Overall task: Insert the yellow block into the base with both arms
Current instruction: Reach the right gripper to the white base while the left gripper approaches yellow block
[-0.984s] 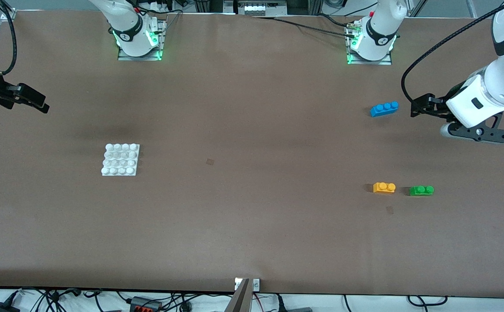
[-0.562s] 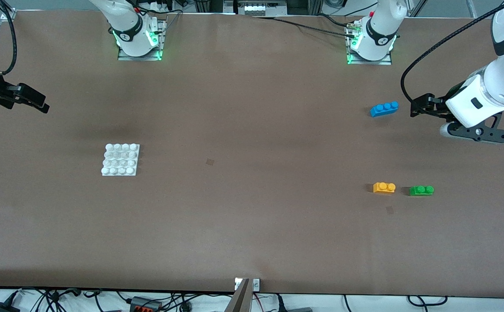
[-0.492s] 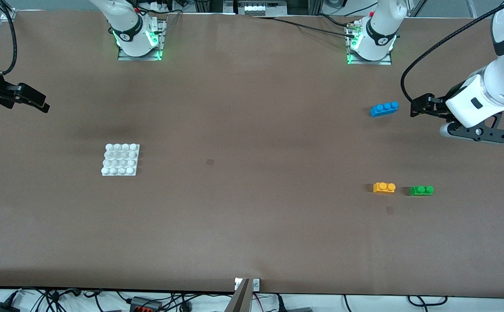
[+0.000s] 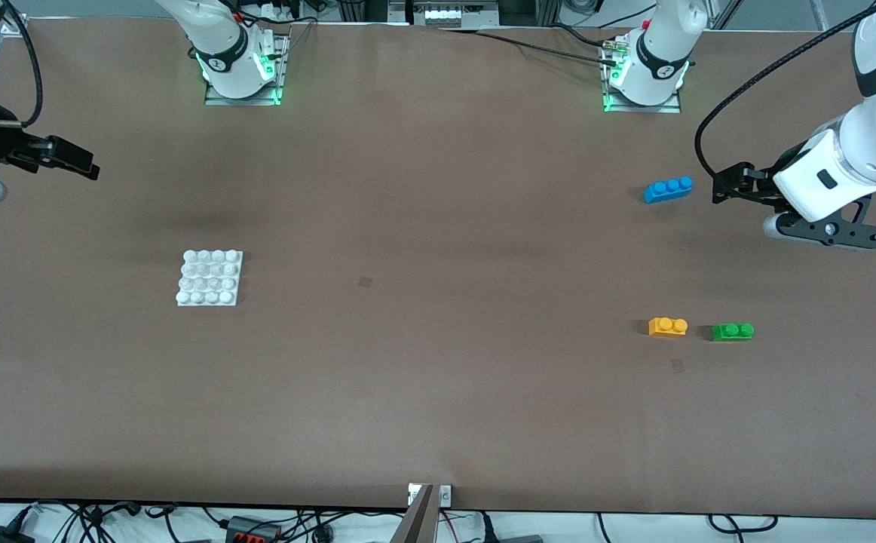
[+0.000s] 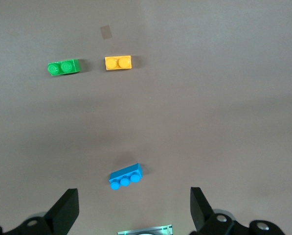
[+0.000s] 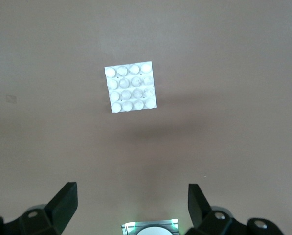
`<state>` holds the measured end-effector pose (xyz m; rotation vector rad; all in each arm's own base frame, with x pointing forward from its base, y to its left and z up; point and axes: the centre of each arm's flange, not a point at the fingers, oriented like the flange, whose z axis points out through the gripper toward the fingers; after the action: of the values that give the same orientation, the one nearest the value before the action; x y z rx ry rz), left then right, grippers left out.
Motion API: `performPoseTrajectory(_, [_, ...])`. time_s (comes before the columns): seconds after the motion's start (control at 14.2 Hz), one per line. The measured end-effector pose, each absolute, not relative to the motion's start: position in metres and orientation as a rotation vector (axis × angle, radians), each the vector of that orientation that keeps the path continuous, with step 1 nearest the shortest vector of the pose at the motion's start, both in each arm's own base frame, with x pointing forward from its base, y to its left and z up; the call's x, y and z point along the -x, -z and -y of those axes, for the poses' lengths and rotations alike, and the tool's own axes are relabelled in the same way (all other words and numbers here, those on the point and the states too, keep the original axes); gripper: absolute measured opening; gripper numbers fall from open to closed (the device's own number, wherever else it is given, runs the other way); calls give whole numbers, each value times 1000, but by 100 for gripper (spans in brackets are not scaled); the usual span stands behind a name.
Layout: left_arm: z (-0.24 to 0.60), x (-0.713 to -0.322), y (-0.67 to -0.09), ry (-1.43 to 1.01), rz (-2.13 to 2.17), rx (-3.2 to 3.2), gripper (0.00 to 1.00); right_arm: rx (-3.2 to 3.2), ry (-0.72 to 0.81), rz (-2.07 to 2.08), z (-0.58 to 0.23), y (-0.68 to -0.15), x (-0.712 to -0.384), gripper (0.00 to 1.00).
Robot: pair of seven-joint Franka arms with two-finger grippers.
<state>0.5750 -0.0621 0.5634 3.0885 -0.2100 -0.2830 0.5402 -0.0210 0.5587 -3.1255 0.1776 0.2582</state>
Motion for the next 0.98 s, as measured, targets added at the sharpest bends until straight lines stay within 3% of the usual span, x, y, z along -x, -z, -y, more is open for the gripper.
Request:
performPoseTrajectory(0.35, [64, -576, -571, 258, 217, -3090, 100, 3097, -513, -178, 23, -442, -580, 100])
performPoseTrajectory(0.63, [64, -576, -571, 257, 217, -3090, 100, 3104, -446, -126, 29, -336, -607, 100])
performPoseTrajectory(0.98, [64, -576, -571, 257, 217, -3090, 100, 3060, -347, -93, 51, -224, -594, 100])
